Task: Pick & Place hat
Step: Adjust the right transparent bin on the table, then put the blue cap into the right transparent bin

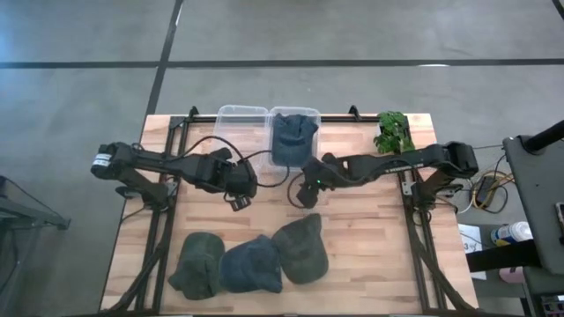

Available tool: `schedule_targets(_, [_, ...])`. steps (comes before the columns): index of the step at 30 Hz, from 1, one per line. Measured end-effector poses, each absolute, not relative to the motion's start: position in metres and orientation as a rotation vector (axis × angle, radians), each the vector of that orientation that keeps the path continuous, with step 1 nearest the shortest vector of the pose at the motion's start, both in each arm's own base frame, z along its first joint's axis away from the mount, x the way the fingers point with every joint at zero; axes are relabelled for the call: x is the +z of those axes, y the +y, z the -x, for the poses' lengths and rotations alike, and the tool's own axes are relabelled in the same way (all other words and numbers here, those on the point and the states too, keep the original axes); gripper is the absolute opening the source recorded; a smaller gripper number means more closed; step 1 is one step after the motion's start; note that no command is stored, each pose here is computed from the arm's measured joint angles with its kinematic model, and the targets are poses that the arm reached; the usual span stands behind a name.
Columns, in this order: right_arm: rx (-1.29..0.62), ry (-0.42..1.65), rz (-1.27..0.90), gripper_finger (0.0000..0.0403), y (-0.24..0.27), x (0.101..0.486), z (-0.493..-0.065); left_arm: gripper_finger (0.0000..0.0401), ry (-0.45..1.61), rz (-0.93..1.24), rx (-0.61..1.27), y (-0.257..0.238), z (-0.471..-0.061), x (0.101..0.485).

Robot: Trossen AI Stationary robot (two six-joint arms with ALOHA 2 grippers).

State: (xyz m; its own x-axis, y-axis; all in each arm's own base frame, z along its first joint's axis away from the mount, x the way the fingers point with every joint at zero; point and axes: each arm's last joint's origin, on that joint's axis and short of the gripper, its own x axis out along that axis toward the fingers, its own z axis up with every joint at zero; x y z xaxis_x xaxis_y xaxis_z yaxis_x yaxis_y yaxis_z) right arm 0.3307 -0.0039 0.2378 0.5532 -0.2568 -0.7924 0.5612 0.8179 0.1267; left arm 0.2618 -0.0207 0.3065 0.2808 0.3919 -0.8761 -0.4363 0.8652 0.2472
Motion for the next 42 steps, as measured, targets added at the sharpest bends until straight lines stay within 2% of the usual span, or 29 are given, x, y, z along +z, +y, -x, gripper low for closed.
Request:
schedule_targets(5, [-0.492,0.853,-0.394,0.0203,-0.003,0.253,-0.318,0.0106,1.089,0.120,0.505,-0.043,-0.265,0.307])
schedule_targets(11, [-0.432,0.895,-0.439,0.0203,0.034,0.281,-0.278,0.0106,0.848,0.111,0.163,-0.086,-0.289,0.302])
schedule_targets(14, [-0.382,0.911,-0.491,0.0203,0.063,0.286,-0.258,0.0106,0.771,0.056,0.072,-0.100,-0.297,0.290])
schedule_targets(16, [-0.357,0.912,-0.550,0.0203,0.082,0.284,-0.249,0.0106,0.781,0.034,0.044,-0.106,-0.300,0.282])
schedule_targets(23, [-0.401,0.948,-0.703,0.0203,0.129,0.262,-0.233,0.0106,1.018,0.103,-0.173,-0.132,-0.282,0.261])
schedule_targets(30, [-0.350,0.936,-0.764,0.0203,0.162,0.243,-0.243,0.0106,1.202,0.230,-0.224,-0.155,-0.256,0.242])
schedule_targets(35, [-0.350,0.934,-0.775,0.0203,0.172,0.227,-0.255,0.0106,1.150,0.322,-0.250,-0.171,-0.250,0.226])
schedule_targets(42, [-0.381,0.933,-0.842,0.0203,0.182,0.217,-0.259,0.0106,0.967,0.583,-0.257,-0.173,-0.250,0.191])
